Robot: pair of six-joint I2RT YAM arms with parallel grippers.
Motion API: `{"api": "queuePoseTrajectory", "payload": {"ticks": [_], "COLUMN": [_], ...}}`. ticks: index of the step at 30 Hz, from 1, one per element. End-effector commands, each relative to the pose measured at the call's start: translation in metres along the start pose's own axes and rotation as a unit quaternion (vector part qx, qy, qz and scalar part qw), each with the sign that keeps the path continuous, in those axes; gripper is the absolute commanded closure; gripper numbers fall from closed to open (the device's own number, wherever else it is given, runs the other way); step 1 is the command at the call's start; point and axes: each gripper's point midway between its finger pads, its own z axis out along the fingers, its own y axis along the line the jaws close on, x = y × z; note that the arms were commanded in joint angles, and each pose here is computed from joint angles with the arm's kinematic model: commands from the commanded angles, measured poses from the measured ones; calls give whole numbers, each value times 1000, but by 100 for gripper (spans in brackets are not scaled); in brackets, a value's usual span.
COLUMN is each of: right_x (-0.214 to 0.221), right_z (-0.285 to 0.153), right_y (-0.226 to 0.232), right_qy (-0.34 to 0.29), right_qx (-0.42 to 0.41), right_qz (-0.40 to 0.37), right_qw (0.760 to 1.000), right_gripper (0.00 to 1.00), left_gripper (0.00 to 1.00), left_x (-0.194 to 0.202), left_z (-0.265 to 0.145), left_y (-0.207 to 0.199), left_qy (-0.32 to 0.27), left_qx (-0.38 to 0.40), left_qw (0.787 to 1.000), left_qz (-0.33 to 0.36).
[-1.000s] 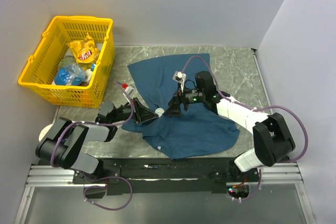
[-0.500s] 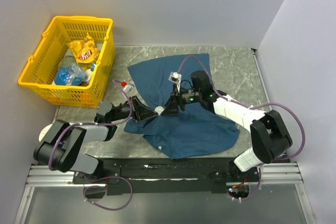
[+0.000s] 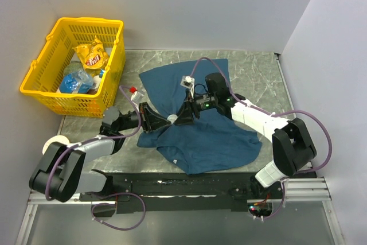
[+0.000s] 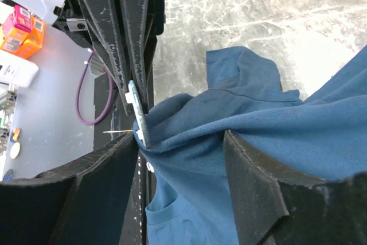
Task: Pin the brooch onto the clothing
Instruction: Pin the brooch to the clothes.
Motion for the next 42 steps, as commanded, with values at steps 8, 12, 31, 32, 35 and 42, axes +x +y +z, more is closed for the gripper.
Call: {"api": "queuePoseTrajectory", "payload": {"ticks": [8, 12, 31, 32, 35, 42], "right_x": [-23, -26, -30, -31, -31, -33], "right_z": [-11, -18, -26, -26, -28, -27], "right_y": [0, 4, 13, 14, 16, 21], "right_qy": [-7, -11, -11, -12, -11, -16], "right_qx": [42, 49, 45, 44, 44, 32], "right_qz": [-68, -82, -100, -103, -103, -106], "right_qw": [997, 995, 994, 994, 994, 994], "right_gripper": [27, 25, 25, 24, 25, 24], "left_gripper": [99, 99, 99, 99, 99, 99], "left_x": [-17, -17, -12, -12, -11, -12], "left_z": [3, 4, 5, 6, 6, 6], "left_y": [-31, -30, -24, -23, -20, -20], "left_qy": [12, 14, 29, 29, 31, 31], "left_qx": [50, 51, 46, 46, 41, 41], "left_qw": [993, 993, 992, 993, 993, 993], "left_qz": [104, 107, 110, 109, 107, 108]}}
